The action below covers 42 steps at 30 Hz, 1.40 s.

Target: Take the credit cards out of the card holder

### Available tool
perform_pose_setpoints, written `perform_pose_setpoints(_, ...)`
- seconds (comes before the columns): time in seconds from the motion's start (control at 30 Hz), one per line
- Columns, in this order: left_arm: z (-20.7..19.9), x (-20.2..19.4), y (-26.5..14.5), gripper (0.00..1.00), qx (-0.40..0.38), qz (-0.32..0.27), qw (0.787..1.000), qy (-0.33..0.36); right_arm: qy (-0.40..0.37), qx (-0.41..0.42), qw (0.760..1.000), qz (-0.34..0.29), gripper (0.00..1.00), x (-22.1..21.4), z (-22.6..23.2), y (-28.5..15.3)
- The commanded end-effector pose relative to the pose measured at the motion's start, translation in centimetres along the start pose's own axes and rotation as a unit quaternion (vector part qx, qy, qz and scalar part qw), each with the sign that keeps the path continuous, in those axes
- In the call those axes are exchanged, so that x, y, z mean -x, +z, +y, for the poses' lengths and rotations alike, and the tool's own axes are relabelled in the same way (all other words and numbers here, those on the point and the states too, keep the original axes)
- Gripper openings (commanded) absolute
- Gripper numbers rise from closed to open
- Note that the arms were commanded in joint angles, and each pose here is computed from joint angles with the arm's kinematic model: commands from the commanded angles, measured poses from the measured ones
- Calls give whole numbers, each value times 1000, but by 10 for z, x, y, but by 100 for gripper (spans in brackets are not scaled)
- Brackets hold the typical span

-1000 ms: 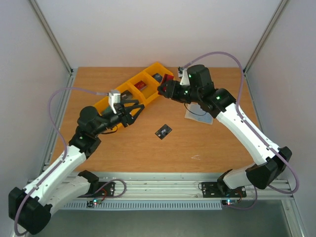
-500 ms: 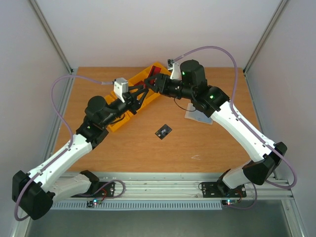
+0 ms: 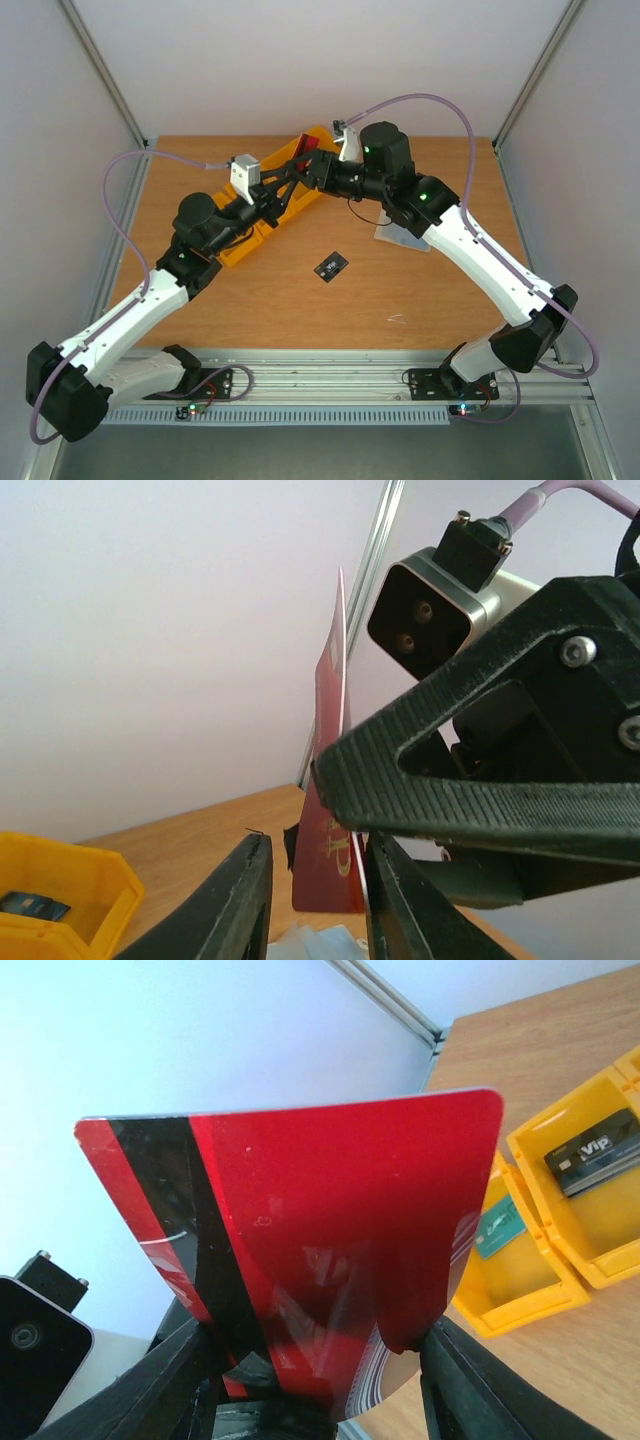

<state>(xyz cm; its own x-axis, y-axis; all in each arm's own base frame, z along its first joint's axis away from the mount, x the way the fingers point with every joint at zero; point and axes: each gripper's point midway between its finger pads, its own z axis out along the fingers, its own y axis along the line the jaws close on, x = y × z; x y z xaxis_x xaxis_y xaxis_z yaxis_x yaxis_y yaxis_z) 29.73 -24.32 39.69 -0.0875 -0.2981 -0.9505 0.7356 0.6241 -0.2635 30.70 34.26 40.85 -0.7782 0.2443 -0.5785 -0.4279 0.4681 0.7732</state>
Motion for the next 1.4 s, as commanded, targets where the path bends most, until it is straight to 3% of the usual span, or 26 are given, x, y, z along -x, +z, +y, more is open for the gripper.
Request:
perform_pose_setpoints(0.0, -14, 32, 1, 23, -23, -52, 998, 30, -2, 27, 1000, 4, 43, -1, 16, 2)
perform_pose_setpoints(0.07, -12, 29, 1, 4, -20, -49, 998, 27, -3, 28, 1000, 5, 43, -1, 17, 2)
perform_pose_setpoints(0.2, -8, 27, -1, 0, -8, -47, 999, 25, -12, 26, 1000, 3, 46, 0, 17, -1)
perform_pose_setpoints(0.33, -9, 18, -9, 0, -11, -43, 997, 71, -47, -7, 999, 5, 77, 3, 15, -17)
perform_pose_setpoints(0.43, -4, -8, -18, 0, -6, -34, 977, 212, -79, -32, 996, 8, 97, 11, 11, -44)
perform_pose_setpoints(0.5, -8, -27, -25, 0, -23, -22, 934, 355, -74, -45, 996, 21, 98, 17, 1, -64)
perform_pose_setpoints(0.53, -11, -39, -30, 0, -37, -19, 901, 432, -65, -46, 996, 29, 98, 20, -3, -73)
perform_pose_setpoints(0.57, -16, -52, -36, 0, -61, -20, 846, 530, -55, -43, 997, 38, 98, 21, -5, -81)
perform_pose_setpoints(0.6, -18, -65, -40, 0, -77, -20, 805, 588, -37, -48, 997, 53, 97, 19, -11, -86)
perform_pose_setpoints(0.63, -18, -76, -43, 0, -87, -21, 744, 662, -24, -55, 996, 61, 95, 18, -14, -89)
perform_pose_setpoints(0.67, -17, -83, -45, 0, -89, -25, 699, 709, -12, -70, 995, 71, 93, 15, -20, -91)
perform_pose_setpoints(0.7, -17, -86, -45, 0, -87, -33, 635, 767, -2, -89, 993, 81, 90, 13, -28, -89)
perform_pose_setpoints(0.73, -16, -85, -45, 0, -83, -39, 596, 798, 12, -102, 990, 93, 88, 9, -34, -88)
perform_pose_setpoints(0.8, -17, -82, -44, 0, -76, -48, 543, 835, 44, -115, 985, 119, 84, -2, -45, -82)
perform_pose_setpoints(0.9, -18, -80, -43, 0, -67, -63, 488, 868, 73, -93, 981, 156, 80, -20, -49, -68)
perform_pose_setpoints(0.97, -20, -75, -43, 0, -60, -72, 472, 876, 83, -86, 977, 177, 80, -30, -51, -60)
perform_pose_setpoints(1.07, -18, -69, -42, 0, -47, -70, 470, 879, 92, -71, 972, 202, 80, -43, -49, -54)
perform_pose_setpoints(1.17, -15, -63, -40, 0, -37, -62, 483, 872, 96, -40, 970, 219, 76, -51, -41, -47)
perform_pose_setpoints(1.37, -15, -54, -40, 0, -22, -66, 498, 864, 95, -80, 964, 236, 73, -65, -62, -48)
